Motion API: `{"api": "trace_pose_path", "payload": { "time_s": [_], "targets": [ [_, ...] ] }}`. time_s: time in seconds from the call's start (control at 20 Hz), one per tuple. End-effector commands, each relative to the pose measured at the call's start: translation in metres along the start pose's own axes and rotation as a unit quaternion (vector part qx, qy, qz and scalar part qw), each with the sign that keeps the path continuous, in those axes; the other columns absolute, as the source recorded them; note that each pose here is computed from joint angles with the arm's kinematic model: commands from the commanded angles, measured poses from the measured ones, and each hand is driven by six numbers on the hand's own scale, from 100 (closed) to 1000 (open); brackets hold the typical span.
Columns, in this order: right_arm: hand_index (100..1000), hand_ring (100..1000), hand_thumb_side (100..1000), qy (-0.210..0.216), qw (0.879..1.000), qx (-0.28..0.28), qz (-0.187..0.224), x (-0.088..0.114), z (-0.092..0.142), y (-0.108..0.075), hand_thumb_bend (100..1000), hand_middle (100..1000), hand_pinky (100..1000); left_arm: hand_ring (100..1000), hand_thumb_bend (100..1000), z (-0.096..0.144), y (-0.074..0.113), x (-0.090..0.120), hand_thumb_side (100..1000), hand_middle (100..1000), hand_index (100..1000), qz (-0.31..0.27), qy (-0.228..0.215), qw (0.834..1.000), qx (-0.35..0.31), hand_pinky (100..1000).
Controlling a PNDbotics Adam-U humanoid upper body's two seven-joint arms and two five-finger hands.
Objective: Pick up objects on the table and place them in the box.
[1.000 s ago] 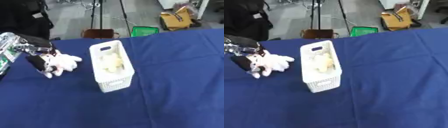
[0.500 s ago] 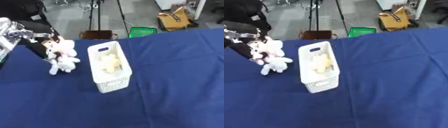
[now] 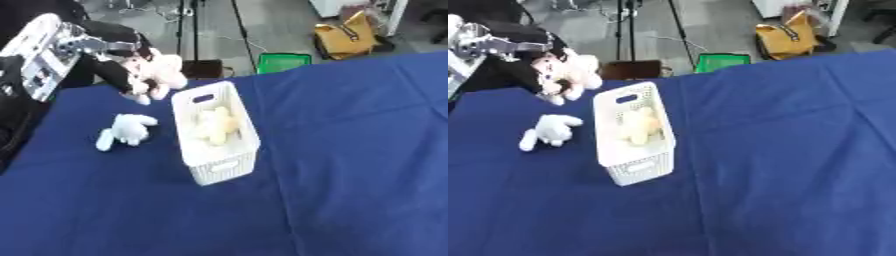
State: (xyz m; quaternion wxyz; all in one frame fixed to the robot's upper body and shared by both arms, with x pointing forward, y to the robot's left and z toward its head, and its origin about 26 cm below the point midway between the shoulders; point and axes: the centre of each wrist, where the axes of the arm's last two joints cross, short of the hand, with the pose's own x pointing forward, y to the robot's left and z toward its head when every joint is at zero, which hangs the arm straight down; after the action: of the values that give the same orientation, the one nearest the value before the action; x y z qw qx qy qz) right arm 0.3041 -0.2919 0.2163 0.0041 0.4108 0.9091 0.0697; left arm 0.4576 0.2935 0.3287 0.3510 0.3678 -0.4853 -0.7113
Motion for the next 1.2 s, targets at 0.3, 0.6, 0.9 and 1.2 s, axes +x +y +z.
{"api": "trace_pose_path", "payload": {
  "time_s": [0.3, 0.6, 0.9, 1.2],
  "targets": [
    [731, 627, 825, -0.022, 0.999, -0.017, -0.028, 0.005, -0.012, 0.003, 100, 576, 728, 745, 144, -0.014, 0.013, 0.002, 524, 705, 593, -0.003, 0.01, 0.999, 0.036, 721],
    [730, 629, 823, -0.024, 0.999, -0.022, -0.038, 0.006, -0.015, 0.007, 100, 577, 729, 749, 154, -0.031, 0.007, 0.011, 527, 714, 596, 0.003, 0.002, 1.0, 0.031, 723],
    [730, 629, 822, -0.025, 0.998, -0.027, -0.043, 0.007, -0.017, 0.009, 100, 576, 729, 763, 165, -0.043, -0.008, 0.013, 541, 734, 631, 0.017, 0.004, 1.0, 0.02, 730],
    [730, 628, 821, -0.026, 0.998, -0.031, -0.045, 0.008, -0.018, 0.01, 100, 575, 729, 783, 235, -0.049, -0.02, 0.01, 560, 758, 729, 0.037, 0.015, 0.999, 0.003, 740]
  ]
}}
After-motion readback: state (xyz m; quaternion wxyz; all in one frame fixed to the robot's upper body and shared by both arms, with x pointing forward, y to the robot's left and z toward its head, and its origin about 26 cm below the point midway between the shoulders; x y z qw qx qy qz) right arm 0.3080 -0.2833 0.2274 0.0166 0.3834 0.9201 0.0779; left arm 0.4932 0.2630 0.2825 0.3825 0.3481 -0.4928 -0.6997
